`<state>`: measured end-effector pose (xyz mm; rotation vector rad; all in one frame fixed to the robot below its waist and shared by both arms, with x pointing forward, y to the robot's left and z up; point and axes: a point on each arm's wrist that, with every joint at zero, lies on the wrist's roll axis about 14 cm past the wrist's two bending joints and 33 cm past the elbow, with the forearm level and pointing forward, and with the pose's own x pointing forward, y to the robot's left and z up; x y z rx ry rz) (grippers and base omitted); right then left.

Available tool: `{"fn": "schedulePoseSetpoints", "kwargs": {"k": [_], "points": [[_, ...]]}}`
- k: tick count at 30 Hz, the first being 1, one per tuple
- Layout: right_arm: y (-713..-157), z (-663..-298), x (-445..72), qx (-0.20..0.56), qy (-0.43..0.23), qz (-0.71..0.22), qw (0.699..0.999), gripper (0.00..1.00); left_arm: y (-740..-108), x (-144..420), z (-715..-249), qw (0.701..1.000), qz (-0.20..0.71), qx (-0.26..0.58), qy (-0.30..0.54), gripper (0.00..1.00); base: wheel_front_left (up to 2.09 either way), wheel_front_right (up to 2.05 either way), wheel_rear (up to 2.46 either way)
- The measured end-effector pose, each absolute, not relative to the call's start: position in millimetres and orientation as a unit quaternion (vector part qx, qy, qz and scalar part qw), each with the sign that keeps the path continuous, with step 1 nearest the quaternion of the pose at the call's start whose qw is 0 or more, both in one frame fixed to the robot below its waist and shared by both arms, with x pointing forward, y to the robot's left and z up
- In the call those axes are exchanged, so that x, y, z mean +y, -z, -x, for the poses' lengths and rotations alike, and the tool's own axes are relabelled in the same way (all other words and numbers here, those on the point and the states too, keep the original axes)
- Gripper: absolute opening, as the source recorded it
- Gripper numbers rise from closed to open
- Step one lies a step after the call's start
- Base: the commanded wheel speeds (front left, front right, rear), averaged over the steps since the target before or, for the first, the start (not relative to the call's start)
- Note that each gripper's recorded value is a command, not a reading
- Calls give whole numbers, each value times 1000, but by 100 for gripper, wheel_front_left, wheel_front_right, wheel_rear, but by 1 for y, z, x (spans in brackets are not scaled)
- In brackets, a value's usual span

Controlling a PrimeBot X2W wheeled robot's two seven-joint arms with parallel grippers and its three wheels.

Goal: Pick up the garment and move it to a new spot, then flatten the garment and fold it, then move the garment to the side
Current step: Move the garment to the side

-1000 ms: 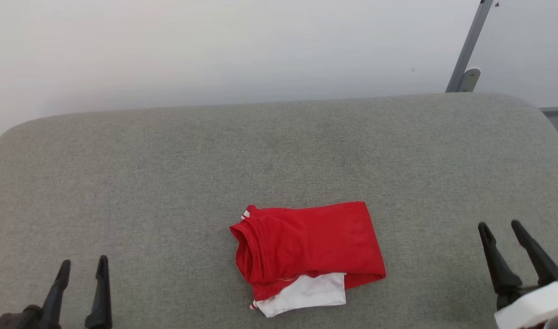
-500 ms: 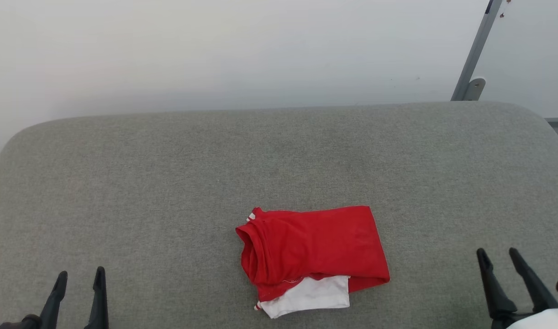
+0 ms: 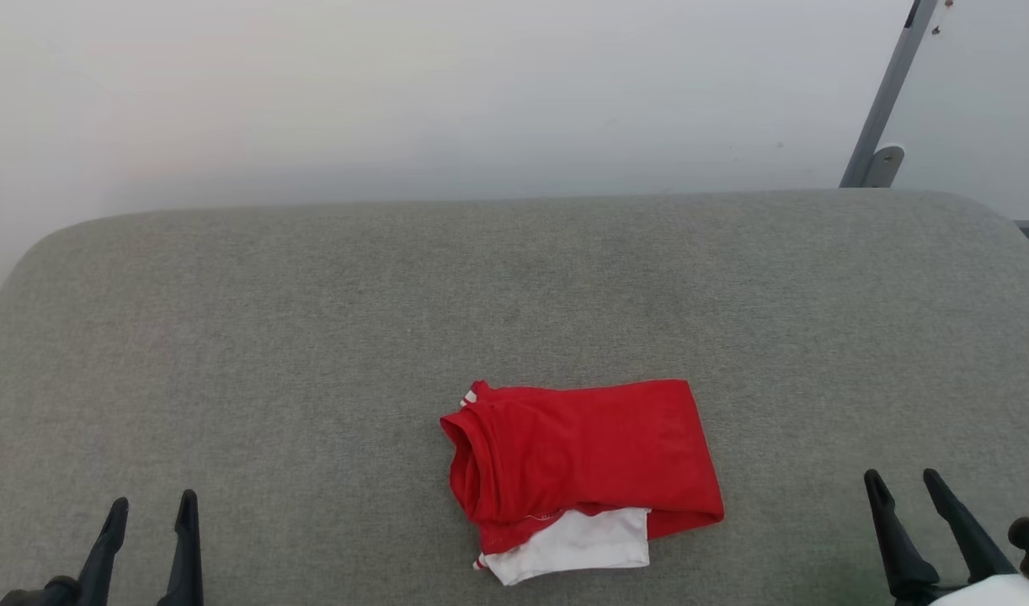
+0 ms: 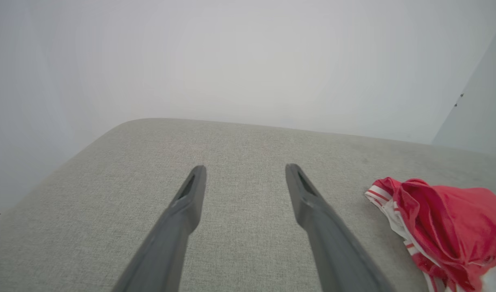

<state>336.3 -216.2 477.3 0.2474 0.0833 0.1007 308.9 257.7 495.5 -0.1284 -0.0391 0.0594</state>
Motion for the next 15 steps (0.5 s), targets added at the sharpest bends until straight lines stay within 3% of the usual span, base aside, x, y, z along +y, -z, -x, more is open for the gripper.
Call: {"fn": "schedulePoseSetpoints", "kwargs": {"k": [8,15], "points": [[-479,-360,-180,98,-113,-155,977,100,-493,256,-306,996,78,-19,-37,100,0,0,0],[-465,-384,-141,214,-198,-129,948,100,-490,254,-307,995,88,-15,-41,100,0,0,0]]}}
